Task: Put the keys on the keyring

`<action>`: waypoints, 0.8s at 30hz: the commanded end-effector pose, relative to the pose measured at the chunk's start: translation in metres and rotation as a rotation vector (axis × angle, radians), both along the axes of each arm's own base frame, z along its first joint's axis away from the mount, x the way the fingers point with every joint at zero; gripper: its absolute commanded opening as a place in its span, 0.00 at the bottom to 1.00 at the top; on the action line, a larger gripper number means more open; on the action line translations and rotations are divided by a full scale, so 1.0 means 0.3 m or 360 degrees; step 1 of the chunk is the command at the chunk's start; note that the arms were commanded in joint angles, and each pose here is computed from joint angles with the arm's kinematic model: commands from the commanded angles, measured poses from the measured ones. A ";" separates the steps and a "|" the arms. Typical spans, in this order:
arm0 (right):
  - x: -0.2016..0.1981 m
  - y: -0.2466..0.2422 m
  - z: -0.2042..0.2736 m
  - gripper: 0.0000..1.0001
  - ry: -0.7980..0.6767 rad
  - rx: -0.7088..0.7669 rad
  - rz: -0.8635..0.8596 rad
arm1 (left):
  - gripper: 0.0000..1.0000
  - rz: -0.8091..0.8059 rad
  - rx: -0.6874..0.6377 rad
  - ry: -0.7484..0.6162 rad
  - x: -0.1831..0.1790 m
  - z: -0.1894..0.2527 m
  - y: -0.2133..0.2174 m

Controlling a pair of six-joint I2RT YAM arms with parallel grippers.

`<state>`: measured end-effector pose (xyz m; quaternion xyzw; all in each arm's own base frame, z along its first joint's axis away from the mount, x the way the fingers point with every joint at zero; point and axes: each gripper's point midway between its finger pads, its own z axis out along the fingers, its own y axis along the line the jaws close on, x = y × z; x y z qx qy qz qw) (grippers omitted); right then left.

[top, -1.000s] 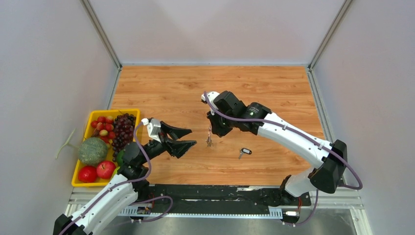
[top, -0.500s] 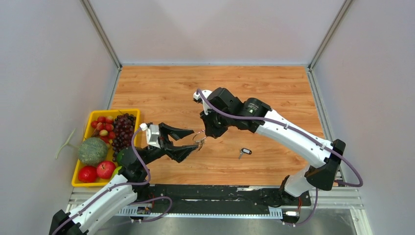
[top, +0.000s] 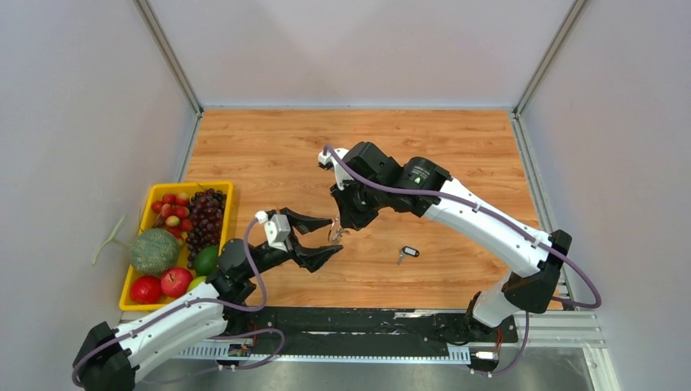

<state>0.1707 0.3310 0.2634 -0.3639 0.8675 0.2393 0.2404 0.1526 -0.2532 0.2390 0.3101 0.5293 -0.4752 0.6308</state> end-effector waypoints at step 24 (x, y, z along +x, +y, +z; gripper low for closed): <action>-0.070 -0.013 0.099 0.00 -0.0018 0.0097 0.0037 | 0.52 0.0302 0.0292 -0.0422 0.099 0.074 -0.152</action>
